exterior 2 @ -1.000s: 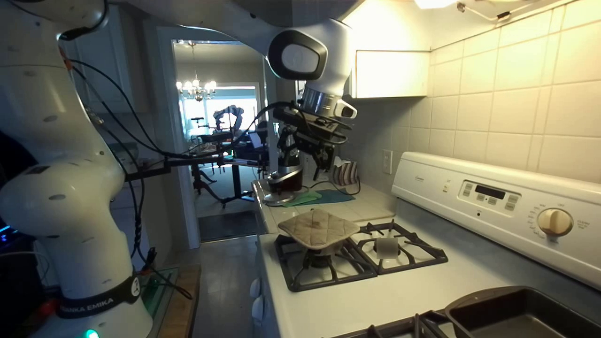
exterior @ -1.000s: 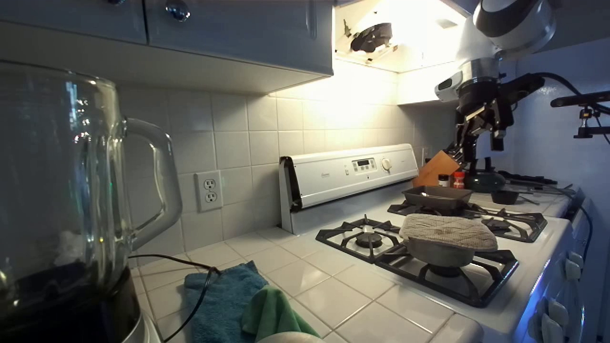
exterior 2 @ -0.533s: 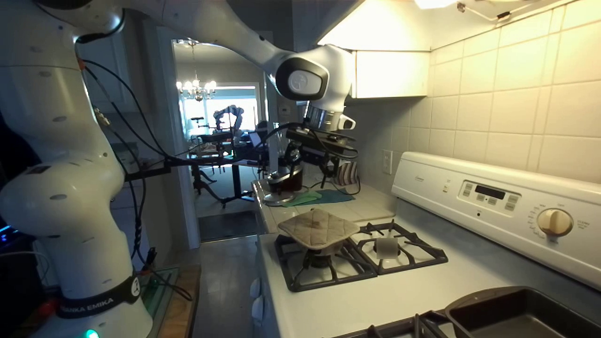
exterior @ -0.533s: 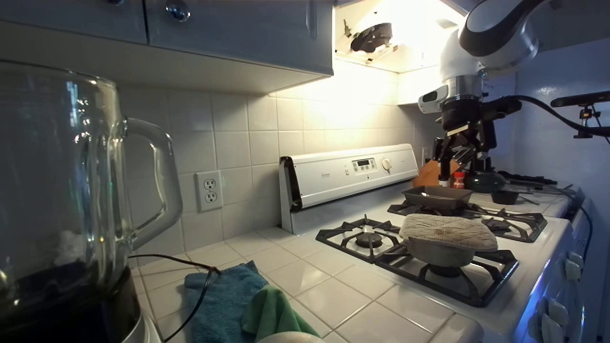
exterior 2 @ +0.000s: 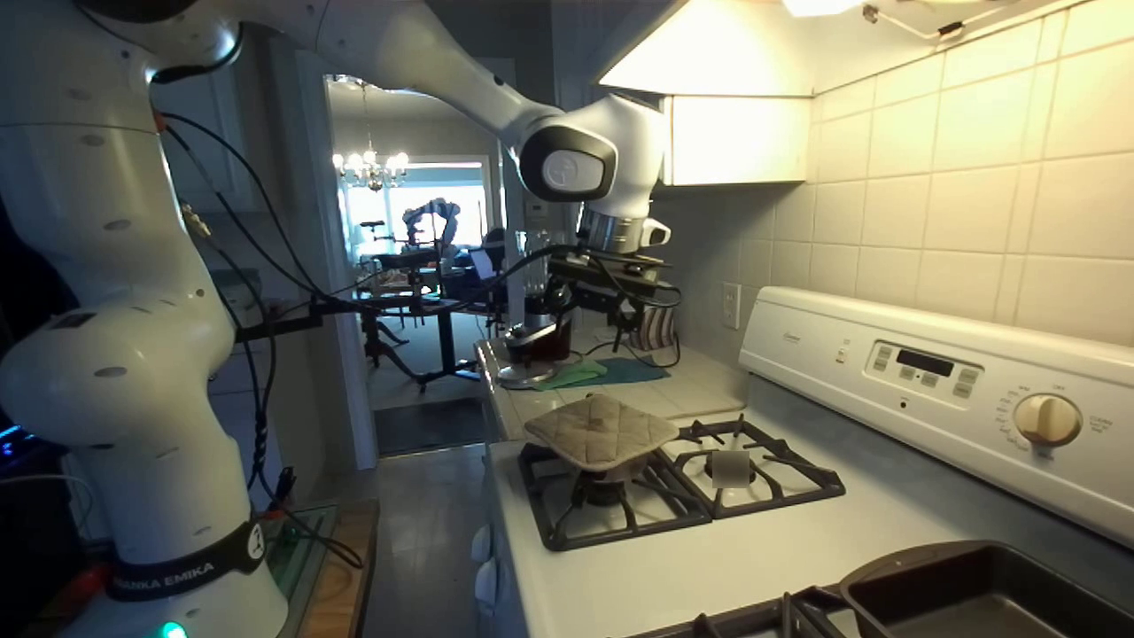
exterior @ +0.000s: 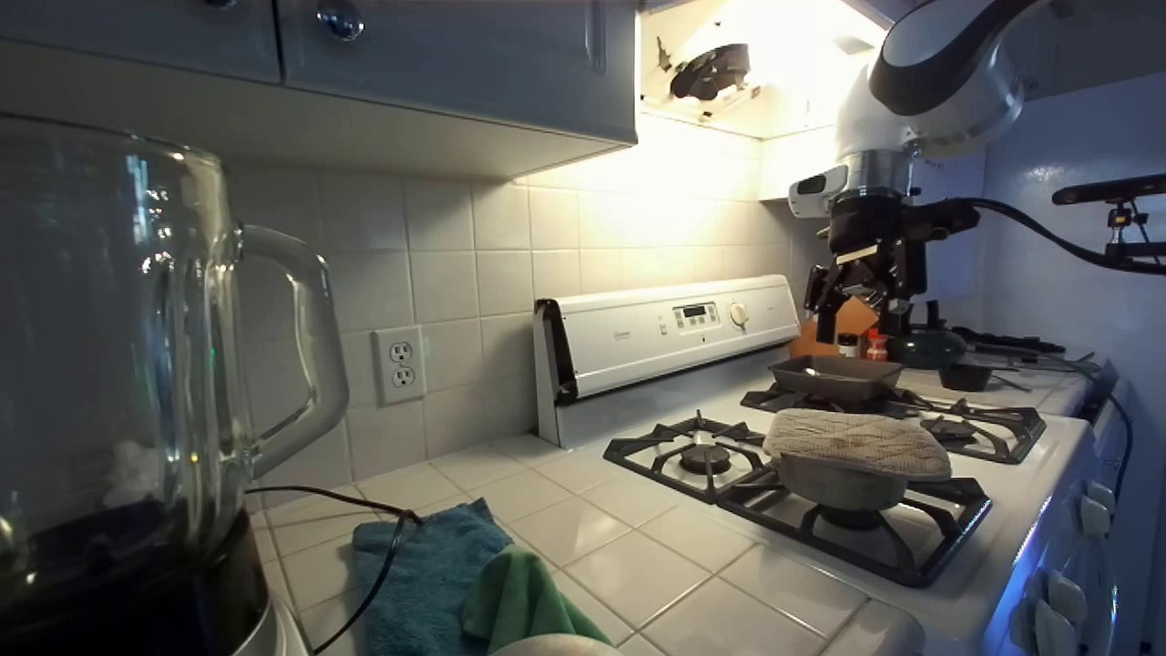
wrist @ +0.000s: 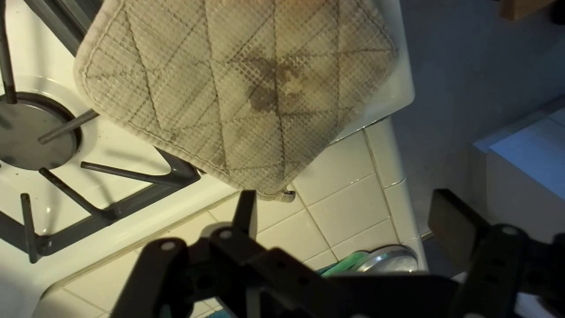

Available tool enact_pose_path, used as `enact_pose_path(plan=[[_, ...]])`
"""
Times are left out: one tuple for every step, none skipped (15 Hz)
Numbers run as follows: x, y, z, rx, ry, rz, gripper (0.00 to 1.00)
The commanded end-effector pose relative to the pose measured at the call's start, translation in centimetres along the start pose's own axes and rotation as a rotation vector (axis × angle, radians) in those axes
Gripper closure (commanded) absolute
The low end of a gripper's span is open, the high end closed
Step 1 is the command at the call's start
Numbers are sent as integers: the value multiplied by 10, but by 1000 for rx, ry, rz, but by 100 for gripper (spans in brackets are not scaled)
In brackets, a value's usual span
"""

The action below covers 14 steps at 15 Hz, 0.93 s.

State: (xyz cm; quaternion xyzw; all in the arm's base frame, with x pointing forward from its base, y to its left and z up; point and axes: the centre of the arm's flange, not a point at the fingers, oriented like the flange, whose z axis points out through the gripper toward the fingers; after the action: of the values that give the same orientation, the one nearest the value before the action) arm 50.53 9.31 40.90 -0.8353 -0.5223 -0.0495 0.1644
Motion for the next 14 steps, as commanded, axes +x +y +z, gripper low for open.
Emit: enact_pose_path(plan=[[0,0,0,0,0,0,0],[0,0,0,0,0,0,0],[0,0,0,0,0,0,0],[0,0,0,0,0,0,0],[4,0,2,4,-1,1,0],[10,-2,4,-13,-8,10,0],[15,-4,5,-27,-14,8,0],[20,-7,6,-42,-21,7,0],[27,-11,10,-35,-31,0,0],[35,-17,15,-36,-46,-14,0],[42,-23,21,-34,-67,-27,0],[50,-27,27,-44,-90,-34,0],[56,-29,33,-62,-120,-28,0],[61,-30,39,-71,-141,-26,0]])
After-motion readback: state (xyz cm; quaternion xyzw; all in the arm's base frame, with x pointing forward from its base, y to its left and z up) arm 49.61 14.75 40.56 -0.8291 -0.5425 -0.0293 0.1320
